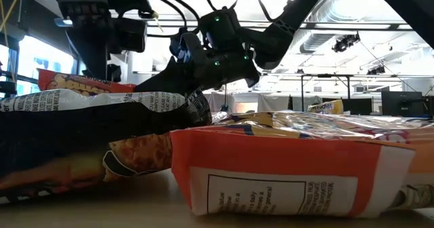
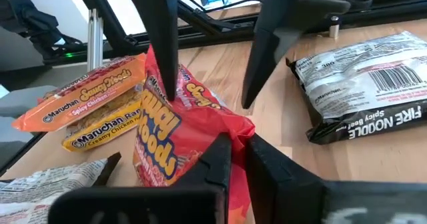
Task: Sort Maruchan noodles
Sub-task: Put the orange noodle pack into the white bin
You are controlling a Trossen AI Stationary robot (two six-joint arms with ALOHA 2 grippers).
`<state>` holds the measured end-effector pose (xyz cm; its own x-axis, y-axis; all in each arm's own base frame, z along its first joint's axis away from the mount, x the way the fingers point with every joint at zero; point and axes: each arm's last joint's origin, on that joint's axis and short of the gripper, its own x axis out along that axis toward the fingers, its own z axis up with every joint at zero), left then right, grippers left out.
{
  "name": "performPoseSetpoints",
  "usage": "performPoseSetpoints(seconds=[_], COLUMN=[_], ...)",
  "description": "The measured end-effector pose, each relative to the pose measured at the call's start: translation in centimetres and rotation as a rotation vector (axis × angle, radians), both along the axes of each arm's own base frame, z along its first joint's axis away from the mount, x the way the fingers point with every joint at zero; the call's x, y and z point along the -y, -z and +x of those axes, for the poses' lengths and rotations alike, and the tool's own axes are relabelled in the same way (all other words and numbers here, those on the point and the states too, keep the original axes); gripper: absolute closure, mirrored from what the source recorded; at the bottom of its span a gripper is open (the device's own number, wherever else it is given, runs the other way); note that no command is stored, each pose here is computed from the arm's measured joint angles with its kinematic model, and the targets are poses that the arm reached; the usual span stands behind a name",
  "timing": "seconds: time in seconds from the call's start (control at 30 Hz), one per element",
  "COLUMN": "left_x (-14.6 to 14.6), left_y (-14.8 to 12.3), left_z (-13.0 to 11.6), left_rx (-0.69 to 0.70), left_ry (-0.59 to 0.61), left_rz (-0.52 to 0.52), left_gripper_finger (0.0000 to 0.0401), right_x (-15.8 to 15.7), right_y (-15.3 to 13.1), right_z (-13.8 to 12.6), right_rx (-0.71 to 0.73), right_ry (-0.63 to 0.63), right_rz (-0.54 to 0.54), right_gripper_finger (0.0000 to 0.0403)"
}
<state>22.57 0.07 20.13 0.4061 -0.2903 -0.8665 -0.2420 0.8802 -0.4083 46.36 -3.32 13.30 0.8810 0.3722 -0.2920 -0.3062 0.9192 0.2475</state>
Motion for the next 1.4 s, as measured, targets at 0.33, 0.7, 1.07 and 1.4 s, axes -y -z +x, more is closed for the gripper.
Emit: performPoseSetpoints(seconds=[0.33, 0.7, 1.07, 1.4], left_x=[0.1, 0.0, 0.8, 0.9], left_y=[-0.1, 0.4, 2.7, 2.1], left_z=[0.0, 0.7, 1.6, 1.3], left_rx=[-0.043, -0.041, -0.12, -0.095], left_ry=[-0.103, -0.175, -0.052, -0.014], left_rz=[-0.125, -0.098, -0.114, -0.118], left_gripper_finger=[0.0178, 0.0178, 0.018, 0.0285], right_x=[0.0, -0.2, -0.2, -0.4], right_y=[0.0, 0.0, 0.0, 0.0], right_z=[0.0, 0.0, 0.0, 0.0], right_rx=[0.005, 0.006, 0.005, 0.008], right_ry=[-0.001, -0.006, -0.008, -0.022], right_rz=[-0.012, -0.015, -0.017, -0.009], right_gripper_finger=[0.0387, 0.0387, 0.0387, 0.0386])
